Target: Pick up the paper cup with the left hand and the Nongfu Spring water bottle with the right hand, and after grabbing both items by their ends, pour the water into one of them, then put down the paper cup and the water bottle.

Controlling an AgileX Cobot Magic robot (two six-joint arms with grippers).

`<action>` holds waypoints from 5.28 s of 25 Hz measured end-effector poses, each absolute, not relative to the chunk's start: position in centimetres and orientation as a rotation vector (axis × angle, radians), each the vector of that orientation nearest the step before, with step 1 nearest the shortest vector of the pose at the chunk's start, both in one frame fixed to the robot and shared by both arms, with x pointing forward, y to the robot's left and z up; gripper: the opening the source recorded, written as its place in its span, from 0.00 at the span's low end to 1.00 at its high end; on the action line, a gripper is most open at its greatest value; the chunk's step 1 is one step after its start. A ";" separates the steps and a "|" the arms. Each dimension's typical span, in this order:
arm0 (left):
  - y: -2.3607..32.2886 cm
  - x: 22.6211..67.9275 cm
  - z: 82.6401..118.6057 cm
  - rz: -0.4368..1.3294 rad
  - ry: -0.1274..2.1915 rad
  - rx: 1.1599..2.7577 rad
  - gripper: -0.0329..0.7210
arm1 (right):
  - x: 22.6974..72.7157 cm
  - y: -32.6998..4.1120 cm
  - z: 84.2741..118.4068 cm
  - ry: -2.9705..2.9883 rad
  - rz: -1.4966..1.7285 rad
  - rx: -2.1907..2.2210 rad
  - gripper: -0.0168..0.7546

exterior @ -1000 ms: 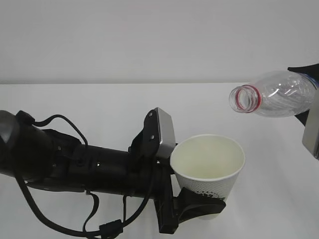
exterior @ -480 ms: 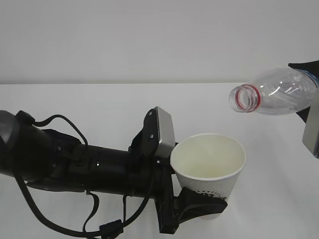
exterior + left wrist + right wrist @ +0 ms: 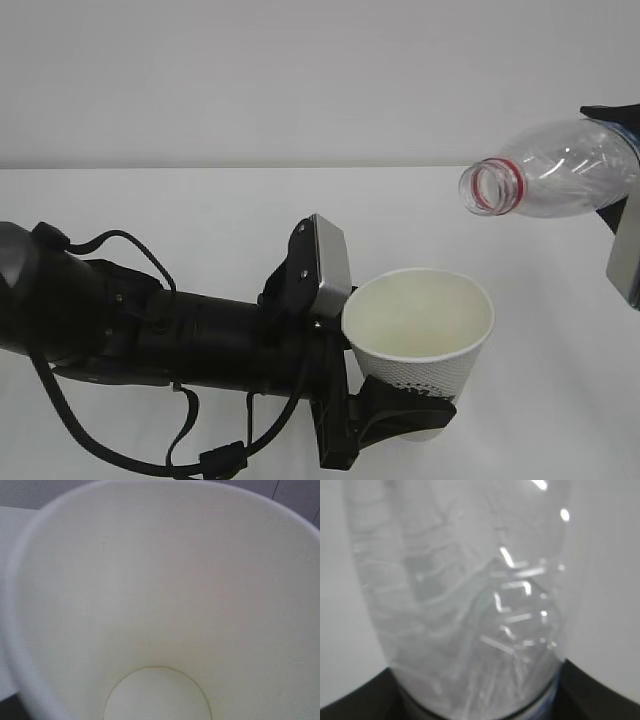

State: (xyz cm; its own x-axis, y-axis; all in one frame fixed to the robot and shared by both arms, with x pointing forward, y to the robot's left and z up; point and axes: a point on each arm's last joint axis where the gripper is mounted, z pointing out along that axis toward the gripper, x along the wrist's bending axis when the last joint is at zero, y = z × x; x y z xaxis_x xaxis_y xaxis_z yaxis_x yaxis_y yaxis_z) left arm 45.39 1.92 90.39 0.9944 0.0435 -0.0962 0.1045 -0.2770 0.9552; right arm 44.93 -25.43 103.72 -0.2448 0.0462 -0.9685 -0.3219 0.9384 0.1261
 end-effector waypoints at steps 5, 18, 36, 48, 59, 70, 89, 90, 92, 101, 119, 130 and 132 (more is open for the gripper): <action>1.9 45.4 90.4 -0.059 0.107 1.852 0.77 | 45.0 -25.5 103.9 1.771 0.331 -0.206 0.57; 1.9 45.4 90.4 -0.058 0.109 1.855 0.77 | 45.1 -25.6 104.3 1.722 0.310 -0.217 0.57; 1.9 45.4 90.3 -0.057 0.107 1.858 0.77 | 45.7 -25.3 103.9 1.710 0.335 -0.229 0.57; 1.9 45.4 90.3 -0.057 0.107 1.858 0.77 | 45.7 -25.3 103.9 1.706 0.320 -0.246 0.57; 1.9 45.4 90.3 -0.057 0.107 1.858 0.77 | 45.7 -25.3 103.9 1.705 0.316 -0.251 0.57; 1.9 45.4 90.3 -0.057 0.107 1.858 0.77 | 45.7 -25.3 103.9 1.702 0.309 -0.261 0.57; 1.9 45.4 90.3 -0.057 0.107 1.858 0.77 | 45.7 -25.3 103.9 1.701 0.305 -0.265 0.57; 1.9 45.4 90.3 -0.057 0.107 1.858 0.77 | 45.7 -25.3 103.9 1.701 0.304 -0.266 0.57; 1.9 45.4 90.3 -0.057 0.107 1.858 0.77 | 45.7 -25.3 103.9 1.701 0.304 -0.266 0.57; 1.9 45.4 90.3 -0.057 0.107 1.858 0.77 | 45.7 -25.3 103.9 1.700 0.302 -0.268 0.57; 1.9 45.4 90.3 -0.057 0.107 1.858 0.77 | 45.7 -25.3 103.9 1.698 0.294 -0.277 0.57; 1.9 45.4 90.3 -0.057 0.107 1.858 0.77 | 45.7 -25.3 103.9 1.697 0.290 -0.282 0.57; 1.9 45.4 90.3 -0.057 0.107 1.858 0.77 | 45.7 -25.3 103.9 1.697 0.290 -0.282 0.57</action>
